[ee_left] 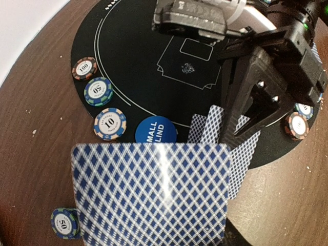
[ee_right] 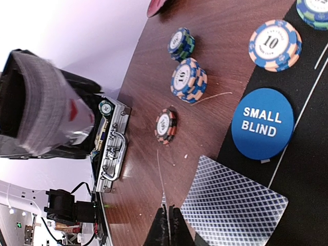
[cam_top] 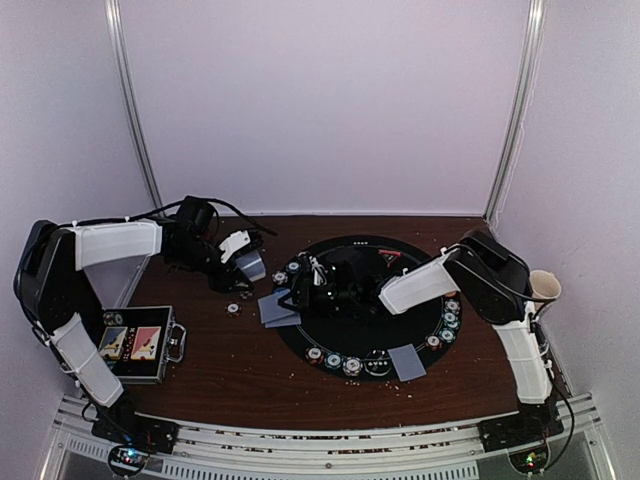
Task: Distribute texas hold em gaming equipment
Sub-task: Distribute the poker card in the small blind area.
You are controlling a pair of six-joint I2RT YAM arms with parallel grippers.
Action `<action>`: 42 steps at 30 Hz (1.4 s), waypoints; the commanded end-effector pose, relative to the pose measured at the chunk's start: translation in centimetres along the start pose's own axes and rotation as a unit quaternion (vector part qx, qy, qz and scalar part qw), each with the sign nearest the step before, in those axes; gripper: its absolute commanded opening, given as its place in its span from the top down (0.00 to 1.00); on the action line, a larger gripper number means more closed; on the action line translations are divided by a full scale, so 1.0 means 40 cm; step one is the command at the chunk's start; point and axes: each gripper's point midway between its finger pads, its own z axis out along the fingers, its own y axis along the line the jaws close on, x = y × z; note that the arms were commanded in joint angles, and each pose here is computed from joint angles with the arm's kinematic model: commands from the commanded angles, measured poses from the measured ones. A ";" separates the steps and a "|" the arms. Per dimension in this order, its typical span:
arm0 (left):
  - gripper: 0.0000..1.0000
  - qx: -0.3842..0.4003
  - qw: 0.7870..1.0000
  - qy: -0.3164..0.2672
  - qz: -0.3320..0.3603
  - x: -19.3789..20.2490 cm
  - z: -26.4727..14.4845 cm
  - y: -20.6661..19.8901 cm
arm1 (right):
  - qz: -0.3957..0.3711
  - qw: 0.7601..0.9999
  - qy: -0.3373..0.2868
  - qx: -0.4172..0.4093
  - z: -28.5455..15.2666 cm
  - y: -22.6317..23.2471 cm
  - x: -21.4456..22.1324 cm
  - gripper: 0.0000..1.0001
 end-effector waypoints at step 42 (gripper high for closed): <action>0.52 0.015 0.999 -0.042 0.020 -0.057 -0.034 -0.017 | -0.047 0.987 -0.057 0.141 -0.133 -0.048 -0.091 0.47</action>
